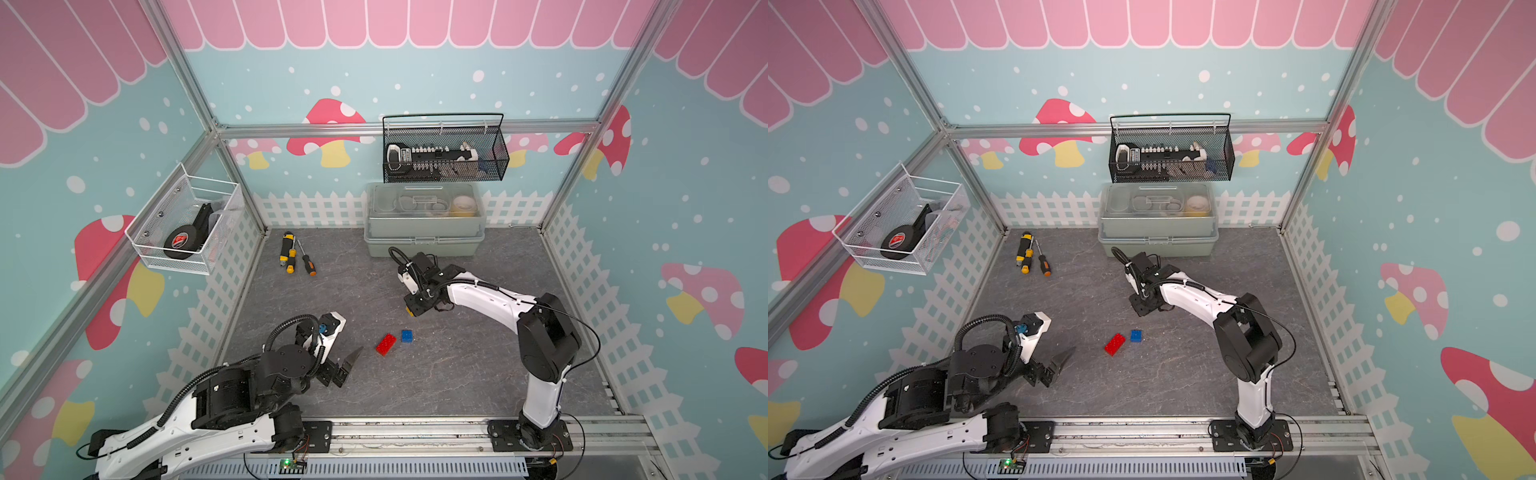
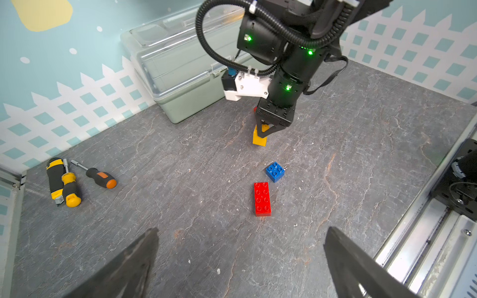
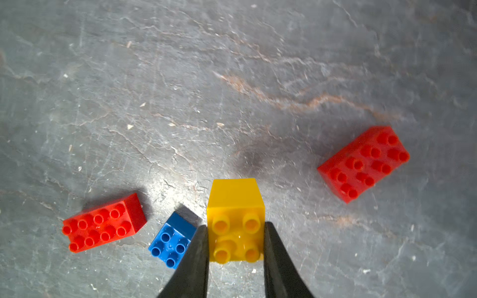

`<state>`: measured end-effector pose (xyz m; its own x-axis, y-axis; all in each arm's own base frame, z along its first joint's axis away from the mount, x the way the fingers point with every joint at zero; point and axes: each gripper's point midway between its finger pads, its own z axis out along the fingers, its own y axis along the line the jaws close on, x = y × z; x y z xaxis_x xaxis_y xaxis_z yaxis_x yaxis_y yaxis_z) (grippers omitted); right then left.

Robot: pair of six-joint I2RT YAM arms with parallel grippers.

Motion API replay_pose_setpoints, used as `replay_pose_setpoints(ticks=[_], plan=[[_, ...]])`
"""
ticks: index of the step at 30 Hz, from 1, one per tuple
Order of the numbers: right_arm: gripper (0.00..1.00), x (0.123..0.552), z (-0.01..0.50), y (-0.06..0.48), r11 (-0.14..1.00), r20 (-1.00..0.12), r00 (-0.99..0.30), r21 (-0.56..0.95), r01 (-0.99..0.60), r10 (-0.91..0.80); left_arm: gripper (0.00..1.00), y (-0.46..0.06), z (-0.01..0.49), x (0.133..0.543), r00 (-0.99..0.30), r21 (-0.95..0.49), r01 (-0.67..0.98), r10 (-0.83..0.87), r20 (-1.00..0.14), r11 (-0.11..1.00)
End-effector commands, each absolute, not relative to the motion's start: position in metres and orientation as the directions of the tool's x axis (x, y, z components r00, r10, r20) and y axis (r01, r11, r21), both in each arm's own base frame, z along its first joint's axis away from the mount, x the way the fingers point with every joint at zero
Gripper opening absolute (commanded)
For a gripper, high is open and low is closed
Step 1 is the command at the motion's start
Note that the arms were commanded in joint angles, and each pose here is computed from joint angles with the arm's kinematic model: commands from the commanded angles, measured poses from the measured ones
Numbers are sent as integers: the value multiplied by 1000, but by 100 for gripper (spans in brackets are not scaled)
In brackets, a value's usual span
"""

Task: Assemble the letter f with lego
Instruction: Pick up the lego brick from the center of the board, then place the lego brick at the center of the board.

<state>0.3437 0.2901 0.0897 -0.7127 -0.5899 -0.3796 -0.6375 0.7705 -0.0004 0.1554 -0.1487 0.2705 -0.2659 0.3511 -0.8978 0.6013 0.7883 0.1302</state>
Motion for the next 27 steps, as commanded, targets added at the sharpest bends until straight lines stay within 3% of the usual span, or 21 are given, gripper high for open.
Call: replay_pose_setpoints(ticks=[1, 10, 27], plan=[[26, 324, 68, 281, 580, -230, -556, -47, -813, -799, 99, -147, 274, 153, -258, 142, 610, 364, -895, 780], [25, 326, 62, 288, 313, -219, -288, -90, -946, -932, 99, -147, 273, 154, -258, 151, 609, 374, -891, 779], [23, 357, 49, 315, 116, -236, -79, -145, -983, -968, 99, -148, 273, 154, -257, 151, 613, 376, -890, 775]])
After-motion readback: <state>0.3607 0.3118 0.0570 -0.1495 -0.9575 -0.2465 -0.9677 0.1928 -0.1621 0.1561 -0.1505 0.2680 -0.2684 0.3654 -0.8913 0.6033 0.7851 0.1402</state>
